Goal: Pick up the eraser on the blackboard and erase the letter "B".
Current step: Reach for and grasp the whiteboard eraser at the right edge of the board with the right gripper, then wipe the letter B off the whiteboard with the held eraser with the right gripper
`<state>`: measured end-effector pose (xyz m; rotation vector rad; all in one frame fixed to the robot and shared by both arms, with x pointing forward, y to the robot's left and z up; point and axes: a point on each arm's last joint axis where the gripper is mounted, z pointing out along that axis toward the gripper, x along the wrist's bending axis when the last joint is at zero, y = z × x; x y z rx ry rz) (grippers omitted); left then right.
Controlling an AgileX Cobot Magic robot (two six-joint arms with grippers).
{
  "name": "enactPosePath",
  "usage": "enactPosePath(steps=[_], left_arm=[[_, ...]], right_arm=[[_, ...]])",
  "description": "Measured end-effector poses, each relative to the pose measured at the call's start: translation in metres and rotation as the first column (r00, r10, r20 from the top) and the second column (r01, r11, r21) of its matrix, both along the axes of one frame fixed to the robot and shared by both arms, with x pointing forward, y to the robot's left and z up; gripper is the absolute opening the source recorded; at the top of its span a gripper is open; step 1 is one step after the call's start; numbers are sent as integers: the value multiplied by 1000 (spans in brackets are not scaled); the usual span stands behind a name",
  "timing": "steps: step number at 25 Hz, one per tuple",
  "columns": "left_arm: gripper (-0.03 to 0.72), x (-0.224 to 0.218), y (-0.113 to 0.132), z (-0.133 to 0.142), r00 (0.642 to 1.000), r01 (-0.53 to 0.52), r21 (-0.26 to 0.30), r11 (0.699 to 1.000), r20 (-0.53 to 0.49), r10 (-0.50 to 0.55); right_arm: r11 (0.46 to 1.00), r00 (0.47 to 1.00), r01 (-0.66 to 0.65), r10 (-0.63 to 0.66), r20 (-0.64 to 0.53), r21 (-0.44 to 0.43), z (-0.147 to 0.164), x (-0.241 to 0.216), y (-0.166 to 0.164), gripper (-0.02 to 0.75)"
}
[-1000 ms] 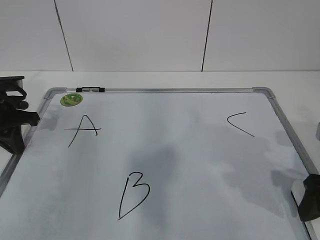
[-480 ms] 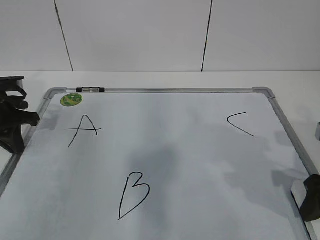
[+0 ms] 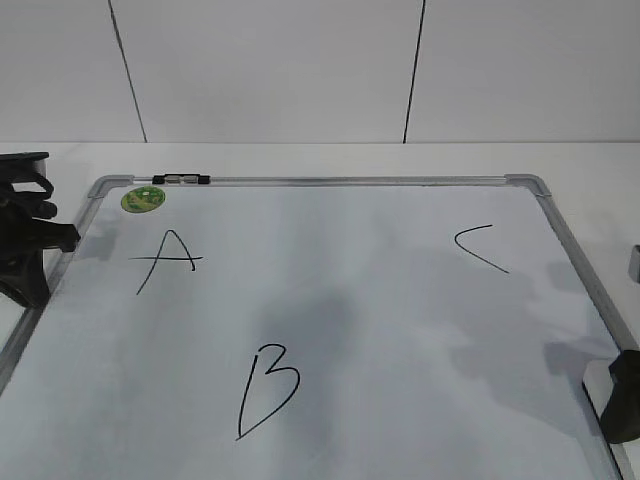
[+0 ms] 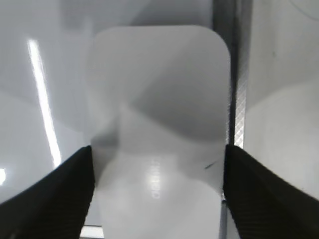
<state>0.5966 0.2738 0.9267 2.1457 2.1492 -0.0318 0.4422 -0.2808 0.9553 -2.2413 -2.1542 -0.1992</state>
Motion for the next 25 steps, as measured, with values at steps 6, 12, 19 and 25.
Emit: enactPosePath(steps=[6, 12, 19, 25], left_arm=[[19, 0, 0, 0, 1000, 0, 0, 1000, 0, 0], [19, 0, 0, 0, 1000, 0, 0, 1000, 0, 0], [19, 0, 0, 0, 1000, 0, 0, 1000, 0, 0], [19, 0, 0, 0, 1000, 0, 0, 1000, 0, 0]], right_arm=[[1000, 1000, -2, 2, -2, -2, 0, 0, 0, 649], [1000, 1000, -3, 3, -9, -1, 0, -1, 0, 650], [999, 999, -39, 39, -22, 0, 0, -3, 5, 650], [999, 998, -51, 51, -21, -12, 0, -3, 4, 650]])
